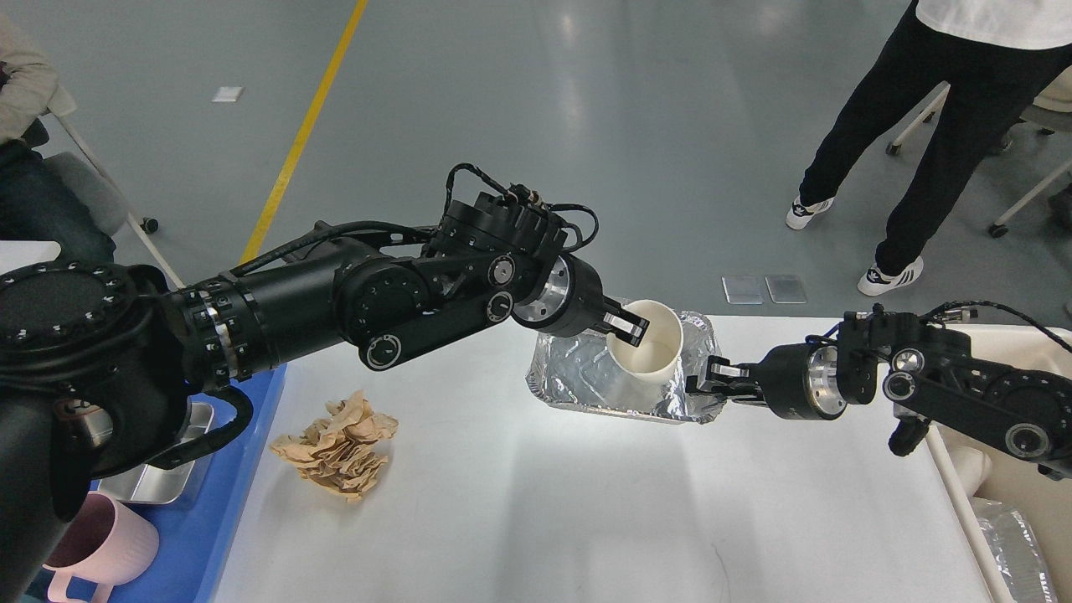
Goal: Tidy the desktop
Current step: 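Lower the paper cup onto the foil tray and open the left gripper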
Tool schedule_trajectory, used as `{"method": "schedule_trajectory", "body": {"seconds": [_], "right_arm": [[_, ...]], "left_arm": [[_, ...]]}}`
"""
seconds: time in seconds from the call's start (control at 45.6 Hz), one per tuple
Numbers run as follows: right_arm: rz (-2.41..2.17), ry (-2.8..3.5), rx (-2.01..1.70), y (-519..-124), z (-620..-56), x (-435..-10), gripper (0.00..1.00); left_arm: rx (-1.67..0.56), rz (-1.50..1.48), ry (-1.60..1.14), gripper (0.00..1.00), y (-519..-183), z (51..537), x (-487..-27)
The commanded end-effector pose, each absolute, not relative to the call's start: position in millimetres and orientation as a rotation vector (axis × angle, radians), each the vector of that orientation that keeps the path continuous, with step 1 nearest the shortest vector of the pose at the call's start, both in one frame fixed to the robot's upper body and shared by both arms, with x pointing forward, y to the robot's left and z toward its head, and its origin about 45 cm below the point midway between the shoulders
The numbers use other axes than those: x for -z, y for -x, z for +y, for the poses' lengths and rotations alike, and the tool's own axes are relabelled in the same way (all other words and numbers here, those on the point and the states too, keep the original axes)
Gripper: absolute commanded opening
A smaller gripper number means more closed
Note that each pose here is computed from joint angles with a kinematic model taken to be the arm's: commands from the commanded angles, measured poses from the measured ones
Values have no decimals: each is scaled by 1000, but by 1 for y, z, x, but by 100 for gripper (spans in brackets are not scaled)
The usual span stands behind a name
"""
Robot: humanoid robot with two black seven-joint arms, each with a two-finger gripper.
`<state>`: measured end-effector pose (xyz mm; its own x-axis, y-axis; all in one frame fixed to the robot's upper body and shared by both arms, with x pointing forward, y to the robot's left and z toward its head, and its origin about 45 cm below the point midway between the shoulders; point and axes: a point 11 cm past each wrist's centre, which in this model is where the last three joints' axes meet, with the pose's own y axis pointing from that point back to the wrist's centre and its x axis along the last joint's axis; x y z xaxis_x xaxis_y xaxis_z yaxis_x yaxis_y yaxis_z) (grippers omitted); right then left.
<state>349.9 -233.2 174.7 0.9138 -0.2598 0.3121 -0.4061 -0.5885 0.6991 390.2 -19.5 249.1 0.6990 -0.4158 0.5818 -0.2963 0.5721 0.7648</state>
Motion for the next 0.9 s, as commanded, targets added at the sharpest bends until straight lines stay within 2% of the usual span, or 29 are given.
{"method": "schedule_trajectory", "body": {"seconds": [0.0, 0.482, 0.876], "right_arm": [[-472, -2230, -221, -349, -233, -174, 0], [-476, -2229, -222, -350, -234, -175, 0], [-475, -2231, -223, -350, -233, -175, 0]], "left_arm": [[81, -830, -990, 97, -390, -20, -249], [80, -834, -1000, 97, -389, -19, -244], [-29, -847, -974, 97, -401, -18, -243]]}}
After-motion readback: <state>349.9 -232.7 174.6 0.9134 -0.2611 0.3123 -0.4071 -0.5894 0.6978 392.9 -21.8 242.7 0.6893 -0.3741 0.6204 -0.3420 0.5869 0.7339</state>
